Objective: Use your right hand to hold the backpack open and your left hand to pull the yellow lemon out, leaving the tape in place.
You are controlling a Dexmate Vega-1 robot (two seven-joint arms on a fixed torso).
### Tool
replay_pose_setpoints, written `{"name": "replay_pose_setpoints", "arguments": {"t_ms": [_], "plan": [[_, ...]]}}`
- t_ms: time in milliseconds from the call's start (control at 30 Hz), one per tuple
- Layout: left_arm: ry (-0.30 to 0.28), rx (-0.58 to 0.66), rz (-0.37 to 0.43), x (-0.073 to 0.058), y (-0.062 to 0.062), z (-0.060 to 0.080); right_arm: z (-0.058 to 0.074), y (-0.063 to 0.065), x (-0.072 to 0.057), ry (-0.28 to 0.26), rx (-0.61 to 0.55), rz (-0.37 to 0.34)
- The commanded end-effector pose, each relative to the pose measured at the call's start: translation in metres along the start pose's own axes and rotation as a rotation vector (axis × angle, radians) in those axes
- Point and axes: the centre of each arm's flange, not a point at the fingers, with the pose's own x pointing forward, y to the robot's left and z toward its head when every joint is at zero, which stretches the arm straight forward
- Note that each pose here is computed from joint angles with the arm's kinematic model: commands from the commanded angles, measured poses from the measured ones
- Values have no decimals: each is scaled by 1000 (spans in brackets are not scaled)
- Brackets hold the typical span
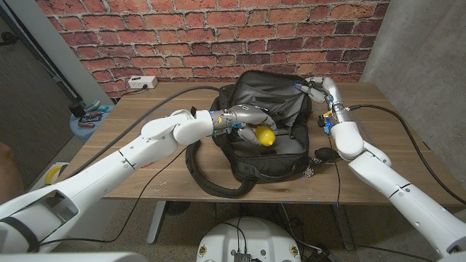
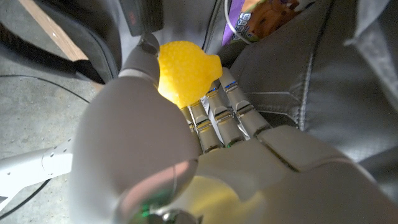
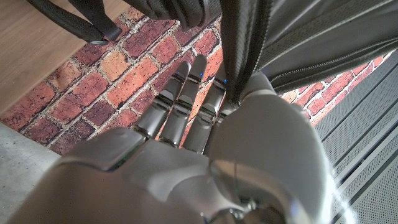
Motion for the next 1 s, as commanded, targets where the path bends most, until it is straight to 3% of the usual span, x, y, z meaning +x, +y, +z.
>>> {"name": "replay_pose_setpoints", "arguments": {"t_ms": [33,367,1000], "plan": [[27,-79,13,-14,10,5,2,-1,-2,1,-7,-5],[72,-142,31,-37,20,9,3,-1,-2,5,-11,-5],[111,-191,44,-64,31,19,9,3,3,2,-15,9]]}}
